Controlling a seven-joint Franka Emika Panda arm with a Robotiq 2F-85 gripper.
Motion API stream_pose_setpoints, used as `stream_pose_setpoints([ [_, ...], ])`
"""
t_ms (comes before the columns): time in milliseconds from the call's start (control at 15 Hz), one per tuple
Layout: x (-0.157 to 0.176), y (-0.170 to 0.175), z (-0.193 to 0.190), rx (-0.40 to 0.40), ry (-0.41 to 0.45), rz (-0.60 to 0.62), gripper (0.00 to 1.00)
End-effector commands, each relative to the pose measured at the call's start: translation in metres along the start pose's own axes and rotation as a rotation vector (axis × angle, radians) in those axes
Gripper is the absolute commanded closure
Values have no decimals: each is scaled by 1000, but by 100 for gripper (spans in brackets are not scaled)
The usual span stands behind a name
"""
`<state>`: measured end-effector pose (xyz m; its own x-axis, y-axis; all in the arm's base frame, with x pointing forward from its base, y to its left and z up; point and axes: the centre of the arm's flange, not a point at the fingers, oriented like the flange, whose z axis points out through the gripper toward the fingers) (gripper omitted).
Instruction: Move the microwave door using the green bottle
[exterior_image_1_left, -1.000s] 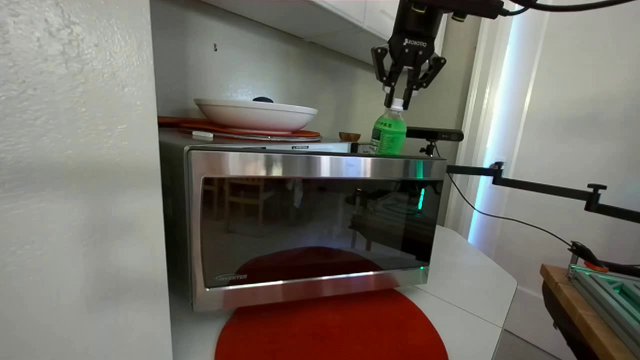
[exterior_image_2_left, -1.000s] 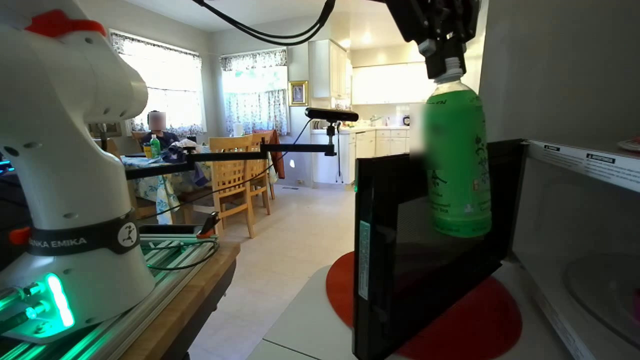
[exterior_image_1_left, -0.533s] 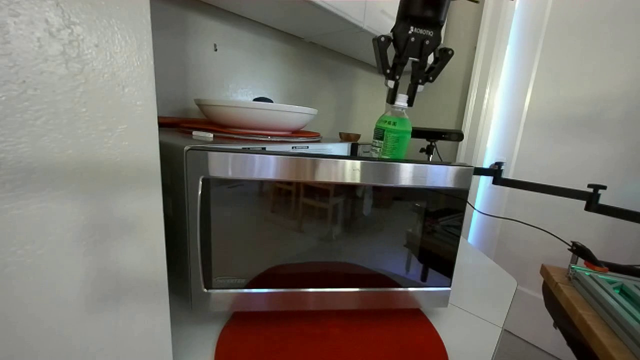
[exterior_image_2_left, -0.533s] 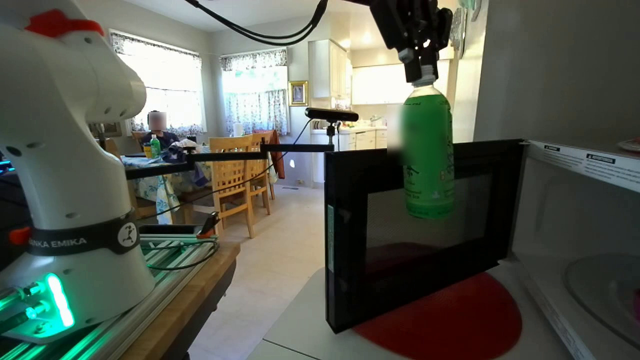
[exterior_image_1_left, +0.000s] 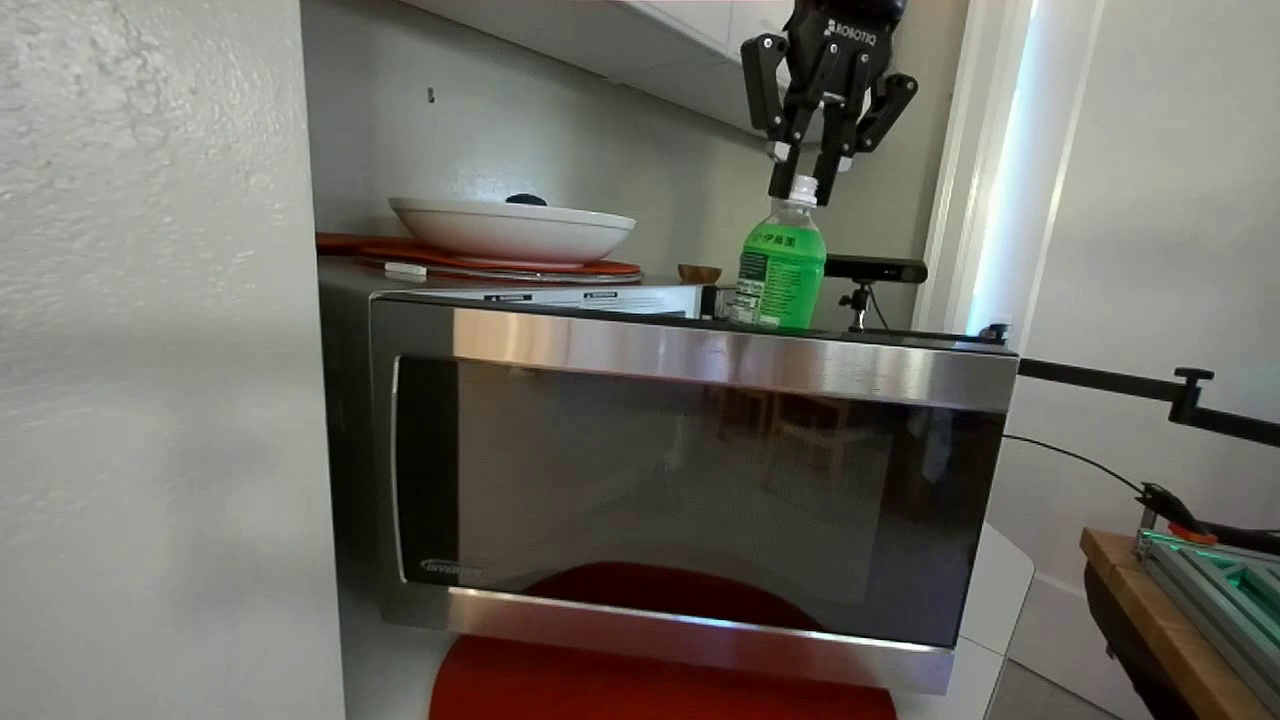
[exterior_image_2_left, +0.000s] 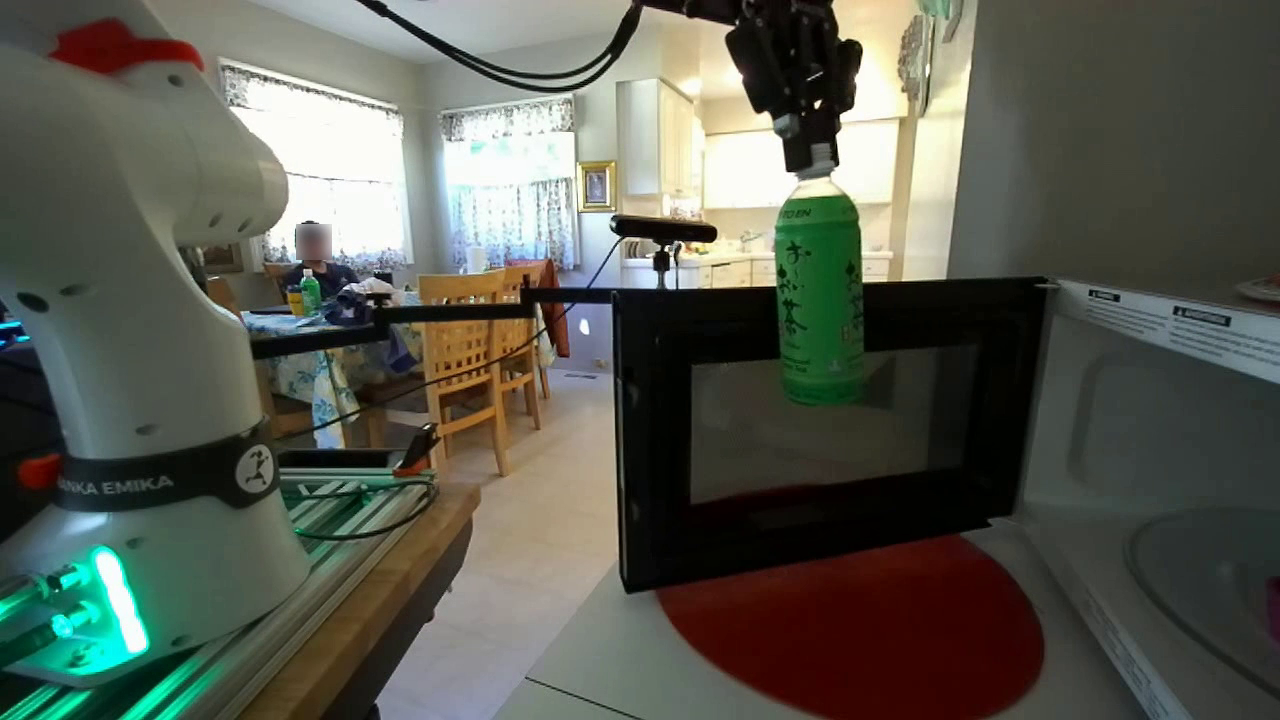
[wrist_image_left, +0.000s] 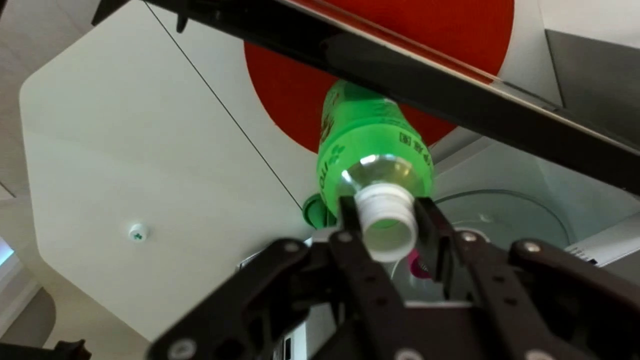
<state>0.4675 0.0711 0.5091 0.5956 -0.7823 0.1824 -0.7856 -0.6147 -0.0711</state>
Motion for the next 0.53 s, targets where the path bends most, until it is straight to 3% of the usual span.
stream_pose_setpoints([
  [0,-10,-5,-4,27,-34,-53,92],
  [467,-39,-26,-4,63,-52,-122,92],
])
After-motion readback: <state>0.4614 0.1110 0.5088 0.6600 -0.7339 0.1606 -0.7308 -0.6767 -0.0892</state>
